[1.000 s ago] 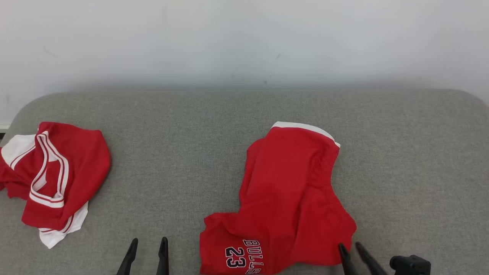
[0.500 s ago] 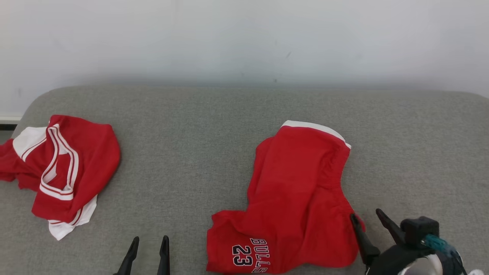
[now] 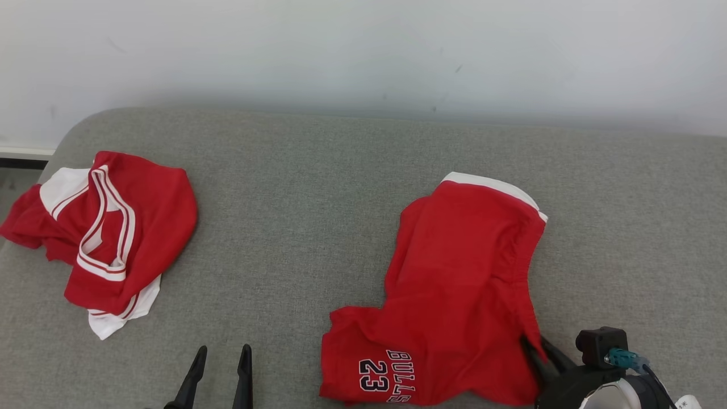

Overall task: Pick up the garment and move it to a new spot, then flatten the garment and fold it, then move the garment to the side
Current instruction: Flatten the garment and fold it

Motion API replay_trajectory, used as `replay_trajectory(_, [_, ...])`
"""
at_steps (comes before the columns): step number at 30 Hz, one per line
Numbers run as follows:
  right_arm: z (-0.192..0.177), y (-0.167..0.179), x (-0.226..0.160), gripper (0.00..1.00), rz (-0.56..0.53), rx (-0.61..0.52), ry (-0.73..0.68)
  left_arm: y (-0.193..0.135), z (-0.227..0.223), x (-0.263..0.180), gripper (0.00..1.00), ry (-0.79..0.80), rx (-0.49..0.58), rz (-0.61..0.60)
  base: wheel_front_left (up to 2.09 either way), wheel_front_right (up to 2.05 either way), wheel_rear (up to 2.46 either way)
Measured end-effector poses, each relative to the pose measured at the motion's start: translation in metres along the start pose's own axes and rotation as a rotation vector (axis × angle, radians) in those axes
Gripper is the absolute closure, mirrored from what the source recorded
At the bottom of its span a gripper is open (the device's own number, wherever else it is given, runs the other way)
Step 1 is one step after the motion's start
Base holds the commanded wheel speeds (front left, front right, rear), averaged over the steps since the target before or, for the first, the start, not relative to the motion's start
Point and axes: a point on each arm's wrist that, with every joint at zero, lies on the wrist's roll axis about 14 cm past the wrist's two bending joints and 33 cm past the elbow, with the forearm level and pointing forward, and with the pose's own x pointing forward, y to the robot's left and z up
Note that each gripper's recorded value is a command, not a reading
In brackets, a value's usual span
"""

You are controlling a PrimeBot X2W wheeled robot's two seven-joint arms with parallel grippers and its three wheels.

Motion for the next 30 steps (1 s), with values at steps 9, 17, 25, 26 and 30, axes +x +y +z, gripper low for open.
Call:
replay_trajectory(9, [0.009,-0.003,-0.017,1.00,-0.007,0.017,-0.069,-0.007,-0.001,0.000,0.00,0.002,-0.003,-0.023,0.00,0.00,0.00])
replay_trajectory(17, [-0.018,-0.001,-0.059,1.00,-0.033,0.062,0.001,-0.019,-0.002,0.003,0.00,0.004,-0.008,-0.063,0.00,0.00,0.00])
replay_trajectory(25, [-0.014,0.010,-0.085,1.00,-0.032,0.129,0.015,-0.027,-0.003,0.006,0.00,0.007,-0.009,-0.087,0.00,0.00,0.00])
replay_trajectory(26, [-0.011,0.011,-0.084,1.00,-0.028,0.127,0.011,-0.027,-0.003,0.006,0.00,0.008,-0.009,-0.088,0.00,0.00,0.00])
replay_trajectory(30, [0.005,0.014,-0.074,1.00,-0.005,0.098,-0.009,-0.025,-0.003,0.004,0.00,0.006,-0.009,-0.080,0.00,0.00,0.00])
